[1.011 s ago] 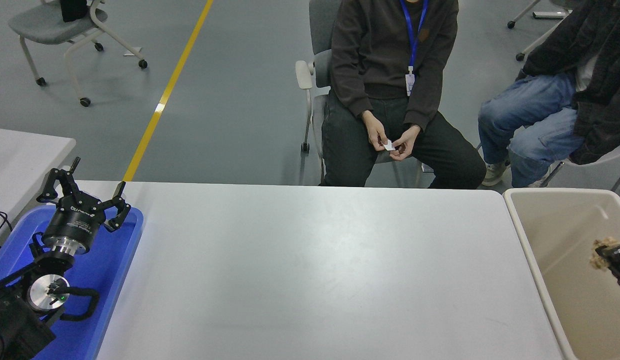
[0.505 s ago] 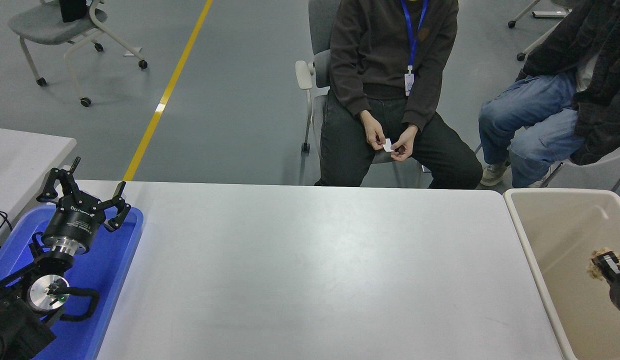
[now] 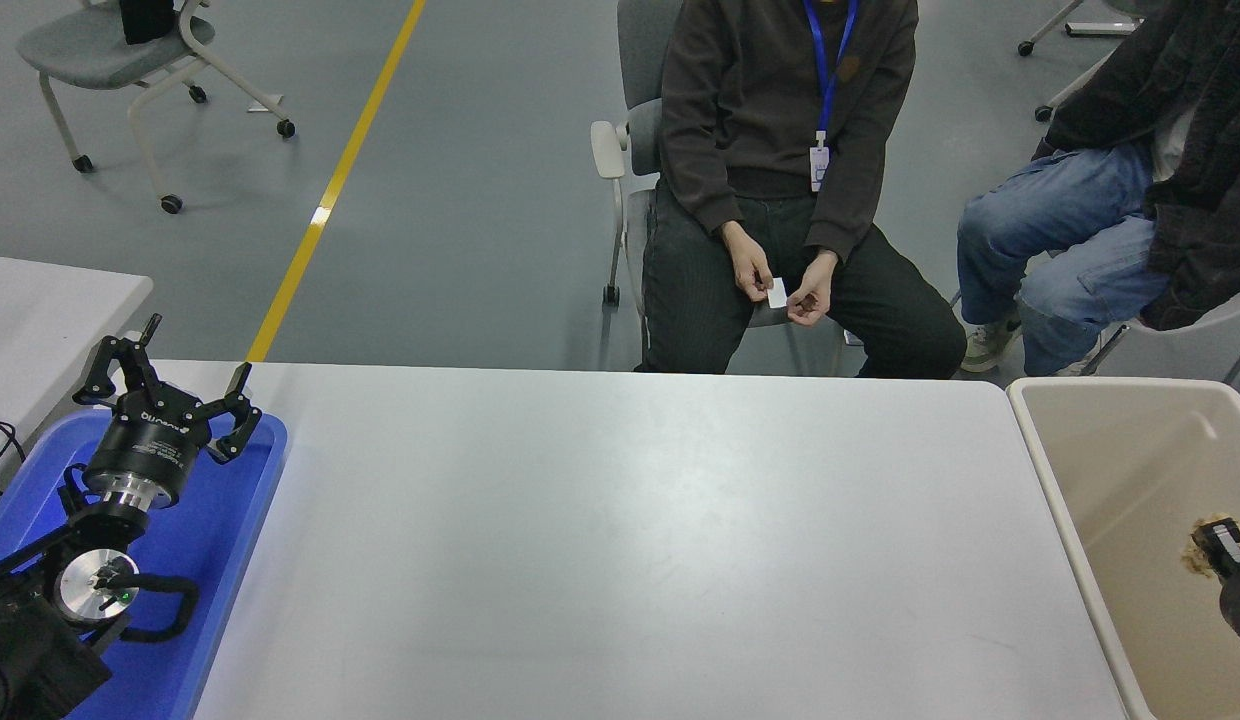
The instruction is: Clean the table surface
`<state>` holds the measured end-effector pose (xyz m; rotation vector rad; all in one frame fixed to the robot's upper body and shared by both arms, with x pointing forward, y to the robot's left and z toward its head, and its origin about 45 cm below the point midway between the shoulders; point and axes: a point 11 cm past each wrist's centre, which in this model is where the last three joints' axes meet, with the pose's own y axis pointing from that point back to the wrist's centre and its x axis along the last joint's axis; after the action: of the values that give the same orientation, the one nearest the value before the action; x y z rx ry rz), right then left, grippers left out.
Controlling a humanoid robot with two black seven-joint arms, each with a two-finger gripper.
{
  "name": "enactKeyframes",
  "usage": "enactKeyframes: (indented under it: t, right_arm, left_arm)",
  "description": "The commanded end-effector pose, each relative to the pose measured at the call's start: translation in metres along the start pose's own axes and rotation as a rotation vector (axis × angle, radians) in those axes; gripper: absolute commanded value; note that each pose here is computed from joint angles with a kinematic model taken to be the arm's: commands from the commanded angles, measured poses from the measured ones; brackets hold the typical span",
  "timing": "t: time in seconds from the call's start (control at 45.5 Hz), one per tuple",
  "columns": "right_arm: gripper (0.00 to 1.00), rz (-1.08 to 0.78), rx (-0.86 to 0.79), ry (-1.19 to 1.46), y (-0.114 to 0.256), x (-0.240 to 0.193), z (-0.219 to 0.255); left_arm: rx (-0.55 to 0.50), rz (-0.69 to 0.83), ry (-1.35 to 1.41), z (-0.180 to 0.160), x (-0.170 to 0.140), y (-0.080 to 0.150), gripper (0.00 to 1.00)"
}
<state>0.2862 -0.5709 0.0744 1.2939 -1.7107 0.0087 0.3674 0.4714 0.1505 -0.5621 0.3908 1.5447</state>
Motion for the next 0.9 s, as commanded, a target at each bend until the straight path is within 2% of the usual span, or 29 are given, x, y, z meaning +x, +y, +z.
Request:
enactKeyframes:
  t: [0.0,0.088,0.11,0.132,0.154,0.176,0.198,0.747,0.879]
  right_arm:
    - [0.00,0.028,0.010,-0.024,-0.002,0.001,-0.006]
    - [0.00,0.022,0.011,-0.004,-0.002,0.000,-0.007]
    - [0.23,0.029,0.011,-0.003,-0.002,0.001,-0.007]
    - [0.54,0.044,0.011,-0.008,-0.002,0.003,-0.007]
    - [0.79,0.064,0.011,-0.004,-0.002,0.006,-0.007]
    - [0.95,0.091,0.008,0.001,-0.002,0.010,-0.006]
    - [0.99,0.103,0.008,0.007,-0.002,0.012,-0.006]
    - [0.99,0.111,0.012,0.014,-0.002,0.010,-0.008]
    - [0.99,0.109,0.036,-0.009,-0.006,0.006,-0.023]
  left_arm:
    - [0.000,0.000,0.000,0.000,0.000,0.000,1.00]
    - [0.000,0.000,0.000,0.000,0.000,0.000,1.00]
    - [0.000,0.000,0.000,0.000,0.000,0.000,1.00]
    - [0.000,0.000,0.000,0.000,0.000,0.000,1.00]
    - [0.000,0.000,0.000,0.000,0.000,0.000,1.00]
    - [0.000,0.000,0.000,0.000,0.000,0.000,1.00]
    - [0.000,0.000,0.000,0.000,0.000,0.000,1.00]
    - [0.000,0.000,0.000,0.000,0.000,0.000,1.00]
    - [0.000,0.000,0.000,0.000,0.000,0.000,1.00]
